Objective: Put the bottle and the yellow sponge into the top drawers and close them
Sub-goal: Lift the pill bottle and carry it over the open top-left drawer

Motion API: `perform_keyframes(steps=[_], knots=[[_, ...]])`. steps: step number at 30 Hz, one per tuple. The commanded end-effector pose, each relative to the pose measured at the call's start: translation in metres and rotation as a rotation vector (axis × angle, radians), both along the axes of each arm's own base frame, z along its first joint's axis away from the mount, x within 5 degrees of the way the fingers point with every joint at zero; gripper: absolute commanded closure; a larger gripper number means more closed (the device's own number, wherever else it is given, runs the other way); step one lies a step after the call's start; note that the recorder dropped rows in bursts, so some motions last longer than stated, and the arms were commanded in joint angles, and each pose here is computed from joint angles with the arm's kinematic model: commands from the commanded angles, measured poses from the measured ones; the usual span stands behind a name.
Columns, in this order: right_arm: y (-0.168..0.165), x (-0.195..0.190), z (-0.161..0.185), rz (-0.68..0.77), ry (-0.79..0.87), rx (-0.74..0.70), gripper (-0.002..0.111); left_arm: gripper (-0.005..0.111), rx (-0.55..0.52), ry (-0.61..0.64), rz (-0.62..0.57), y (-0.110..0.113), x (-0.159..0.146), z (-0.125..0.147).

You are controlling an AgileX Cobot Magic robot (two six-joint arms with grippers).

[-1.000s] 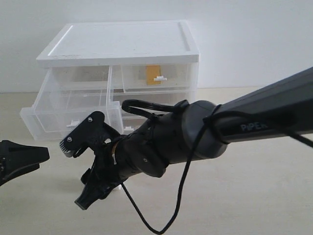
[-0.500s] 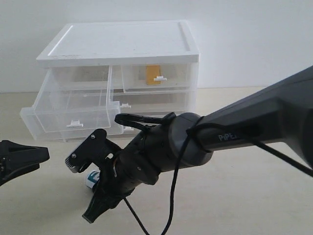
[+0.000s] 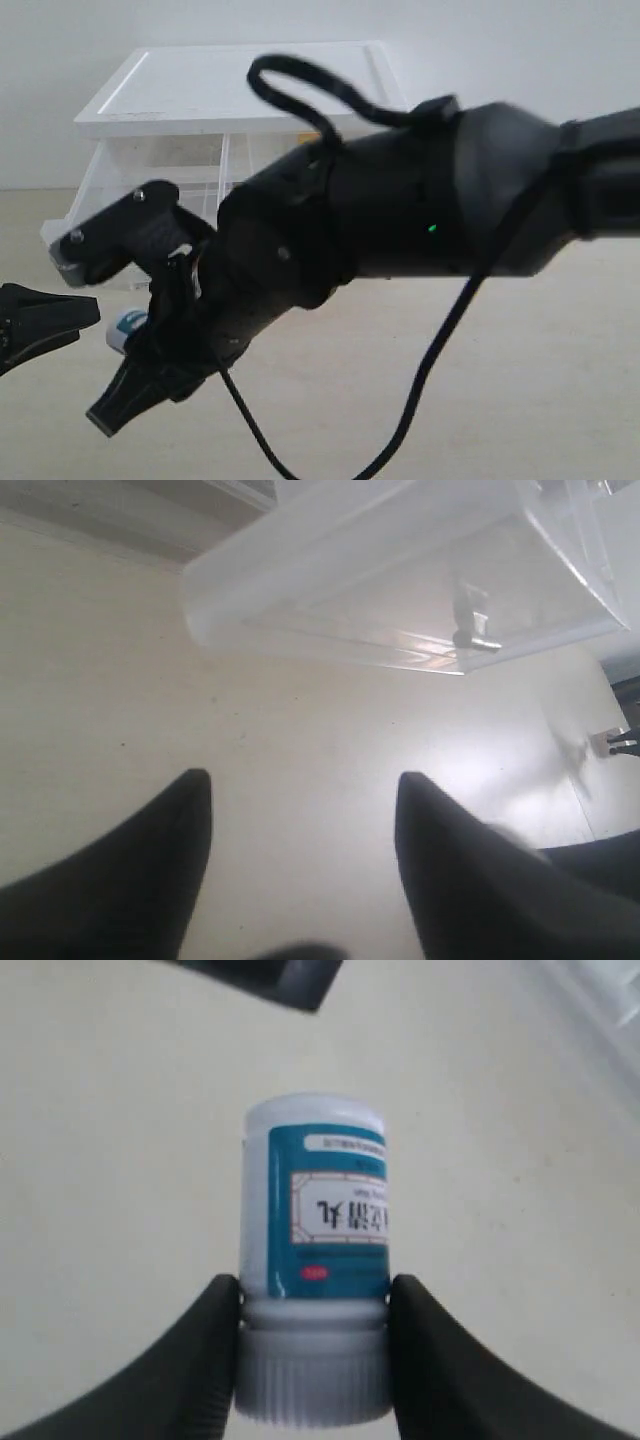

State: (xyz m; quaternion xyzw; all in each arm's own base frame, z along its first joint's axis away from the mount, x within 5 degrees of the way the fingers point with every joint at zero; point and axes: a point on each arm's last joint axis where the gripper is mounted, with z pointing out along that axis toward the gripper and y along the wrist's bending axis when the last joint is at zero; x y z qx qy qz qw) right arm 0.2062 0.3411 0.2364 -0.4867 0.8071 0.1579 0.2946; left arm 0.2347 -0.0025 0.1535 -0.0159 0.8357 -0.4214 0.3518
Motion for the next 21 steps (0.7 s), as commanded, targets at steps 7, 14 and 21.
perform_keyframes(steps=[7,14,21], knots=[[-0.017,-0.002,0.111,-0.012,-0.17,0.248,0.108,0.054,-0.004,-0.017,0.003,0.0,-0.001,0.002],[-0.016,0.039,0.126,-0.1,-0.23,0.323,0.108,0.054,-0.005,-0.018,0.0,0.0,-0.002,0.003],[0.005,0.082,0.087,-0.147,-0.235,0.312,0.108,0.054,-0.004,-0.015,-0.002,0.0,-0.002,0.002]])
